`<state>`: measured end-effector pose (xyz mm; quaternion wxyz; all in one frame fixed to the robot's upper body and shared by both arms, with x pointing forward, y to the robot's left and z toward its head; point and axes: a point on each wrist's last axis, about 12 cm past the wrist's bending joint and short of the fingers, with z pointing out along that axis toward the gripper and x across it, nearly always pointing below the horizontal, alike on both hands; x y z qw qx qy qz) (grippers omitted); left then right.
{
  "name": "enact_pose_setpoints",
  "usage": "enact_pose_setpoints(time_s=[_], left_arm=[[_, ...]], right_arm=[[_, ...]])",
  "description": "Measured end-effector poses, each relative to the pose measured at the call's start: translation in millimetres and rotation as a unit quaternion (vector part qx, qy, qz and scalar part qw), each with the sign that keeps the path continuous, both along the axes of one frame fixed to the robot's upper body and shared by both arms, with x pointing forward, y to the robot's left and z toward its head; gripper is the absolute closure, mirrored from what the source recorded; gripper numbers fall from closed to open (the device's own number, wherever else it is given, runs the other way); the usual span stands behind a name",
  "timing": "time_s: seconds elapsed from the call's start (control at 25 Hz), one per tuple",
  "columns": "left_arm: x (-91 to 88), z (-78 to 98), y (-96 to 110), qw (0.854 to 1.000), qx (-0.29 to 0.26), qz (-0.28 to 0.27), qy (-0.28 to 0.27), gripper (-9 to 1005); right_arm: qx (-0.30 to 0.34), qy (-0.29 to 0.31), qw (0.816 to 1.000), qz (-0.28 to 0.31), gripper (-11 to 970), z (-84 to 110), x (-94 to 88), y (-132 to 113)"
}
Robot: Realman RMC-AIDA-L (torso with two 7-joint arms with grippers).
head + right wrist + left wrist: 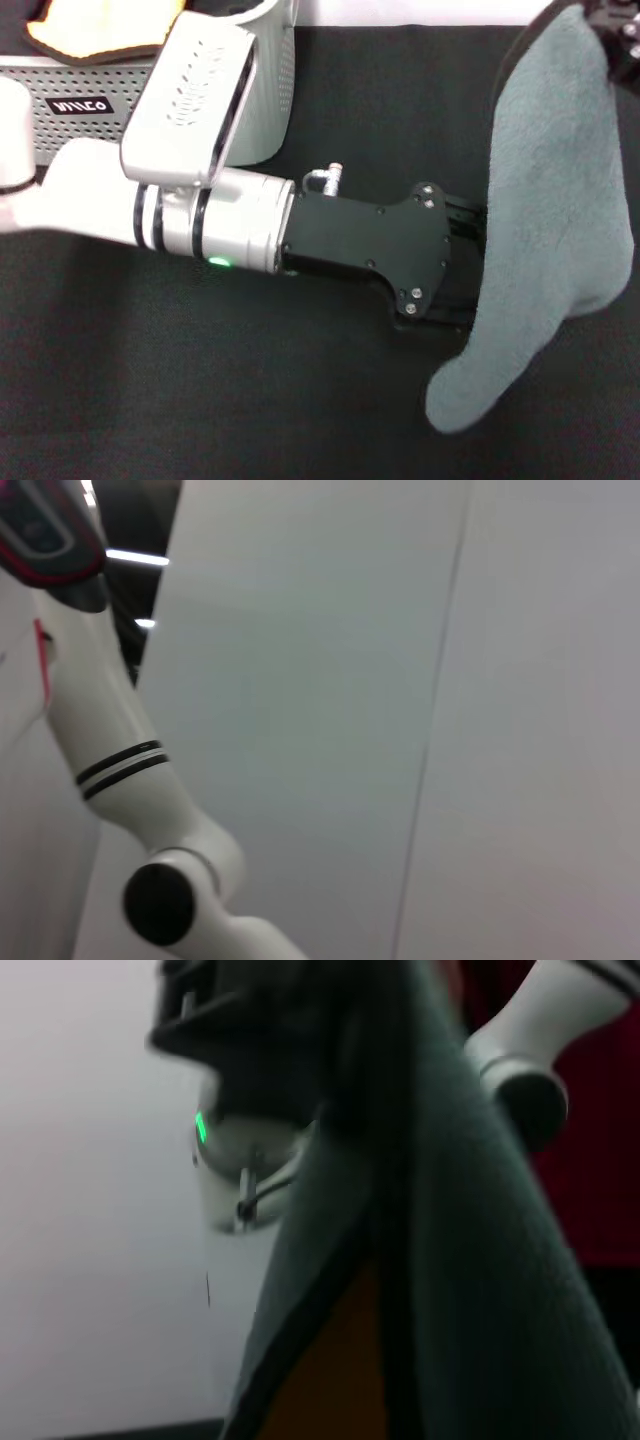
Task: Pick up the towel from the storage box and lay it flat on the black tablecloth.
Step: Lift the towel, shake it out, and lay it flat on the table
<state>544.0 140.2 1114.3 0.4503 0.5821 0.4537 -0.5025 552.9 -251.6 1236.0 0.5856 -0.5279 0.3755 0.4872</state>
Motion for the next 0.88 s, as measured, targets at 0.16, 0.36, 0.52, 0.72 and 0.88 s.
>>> enact_pose_setpoints(time_s=[0.16,0.36,0.52,0.72,0.88], left_arm=[[-7.9,-1.9,16.7,0.998,-0.046,0.038,0.019,541],[-22.0,4.4,59.5,0.99,-0.12,0.063,0.033,637],[-32.8,6.8,80.4,0.985,-0.152,0.066,0.042,869],[-38.4,3.5,85.0,0.983,-0.159,0.073,0.053,988],[-37.9,3.7,87.0,0.981,-0.166,0.084,0.052,995]], right_arm=[[0.013,0.011,0.999,-0.028,947,-4.8,0.6,-11.9],[0.023,0.017,0.998,-0.056,947,-11.2,1.4,-24.0],[0.03,0.017,0.997,-0.073,948,-14.1,3.7,-31.0],[0.029,0.017,0.996,-0.082,948,-14.5,6.4,-33.4],[0.029,0.017,0.996,-0.083,948,-14.0,7.8,-33.6]])
